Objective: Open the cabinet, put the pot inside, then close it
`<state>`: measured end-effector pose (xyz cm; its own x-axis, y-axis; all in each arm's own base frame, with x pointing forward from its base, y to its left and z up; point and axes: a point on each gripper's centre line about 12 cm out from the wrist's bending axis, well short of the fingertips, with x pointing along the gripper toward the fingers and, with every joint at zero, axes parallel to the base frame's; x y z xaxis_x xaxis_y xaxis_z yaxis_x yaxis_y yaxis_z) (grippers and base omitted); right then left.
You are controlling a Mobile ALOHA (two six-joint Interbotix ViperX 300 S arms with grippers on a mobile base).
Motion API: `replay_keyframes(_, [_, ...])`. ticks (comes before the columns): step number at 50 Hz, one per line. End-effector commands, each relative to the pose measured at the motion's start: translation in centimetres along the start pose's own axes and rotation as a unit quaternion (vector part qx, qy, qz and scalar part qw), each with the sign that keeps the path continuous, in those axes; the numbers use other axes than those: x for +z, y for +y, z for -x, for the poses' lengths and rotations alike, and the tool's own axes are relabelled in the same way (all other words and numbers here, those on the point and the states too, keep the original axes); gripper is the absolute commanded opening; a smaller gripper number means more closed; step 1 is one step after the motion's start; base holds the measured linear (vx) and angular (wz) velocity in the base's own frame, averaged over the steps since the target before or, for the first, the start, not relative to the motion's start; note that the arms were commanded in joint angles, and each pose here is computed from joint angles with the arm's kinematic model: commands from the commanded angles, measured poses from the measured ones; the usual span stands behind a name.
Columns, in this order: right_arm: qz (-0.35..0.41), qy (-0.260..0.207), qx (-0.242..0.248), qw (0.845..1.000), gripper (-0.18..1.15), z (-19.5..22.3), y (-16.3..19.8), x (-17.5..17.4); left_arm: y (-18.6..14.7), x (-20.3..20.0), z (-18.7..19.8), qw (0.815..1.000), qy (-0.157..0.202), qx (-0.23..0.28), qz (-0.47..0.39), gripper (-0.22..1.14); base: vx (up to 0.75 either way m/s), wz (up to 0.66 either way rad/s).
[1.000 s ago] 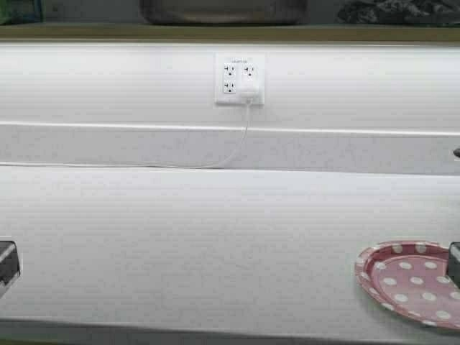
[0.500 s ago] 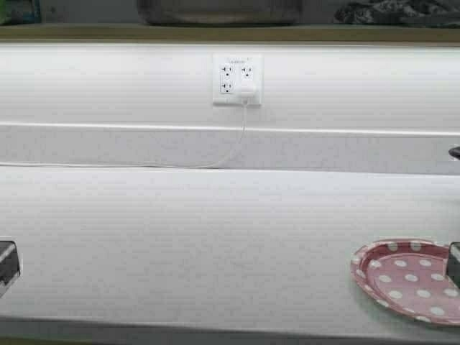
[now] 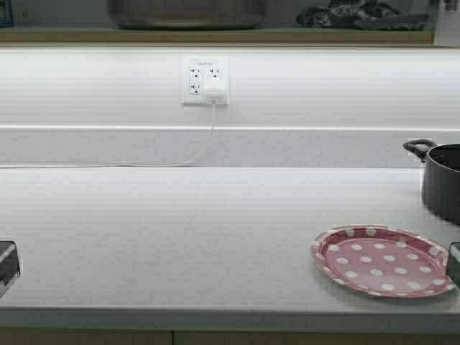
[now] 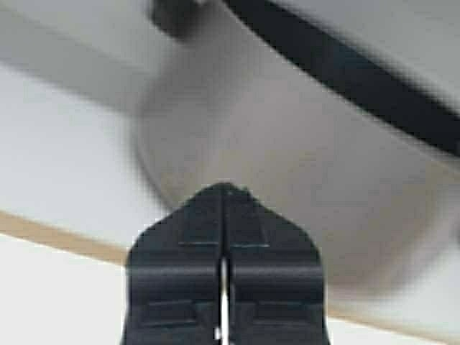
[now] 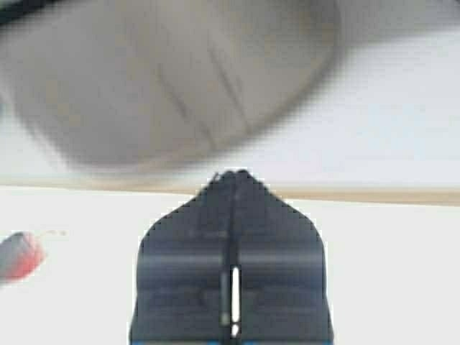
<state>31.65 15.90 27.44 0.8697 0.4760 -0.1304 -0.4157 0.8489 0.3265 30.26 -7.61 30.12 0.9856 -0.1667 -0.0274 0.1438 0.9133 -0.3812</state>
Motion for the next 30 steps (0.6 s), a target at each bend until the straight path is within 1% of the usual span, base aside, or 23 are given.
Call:
replay_keyframes(1, [0.026,0.004,-0.008,1.0,0.08,0.1,0.3,1.2,-0.9,0.9,-0.4,0.998,0.026,-0.009,-0.06,0.03,-0.11,-0.19])
replay_keyframes(11, [0.048,0.022,-0.027,0.998,0.08,-0.2,-0.4,1.7,-0.6,-0.1,-1.0,0.996,0.051,-0.005,-0.076,0.03,-0.14,-0.18])
replay_keyframes(19, [0.065,0.034,-0.047,0.996,0.08,-0.2,-1.6,1.9,-0.4,-1.1,-2.0,0.994,0.067,-0.002,-0.086,0.03,-0.2,-0.07])
replay_keyframes(28, [0.08,0.038,-0.051,0.995,0.08,-0.2,-1.9,1.8,0.0,-2.6,-3.0,0.992,0.089,0.005,-0.093,0.03,-0.21,-0.04])
replay_keyframes(30, [0.082,0.04,-0.052,0.995,0.08,-0.1,-1.9,1.7,0.1,-2.7,-3.2,0.992,0.09,0.007,-0.093,0.03,-0.2,-0.06])
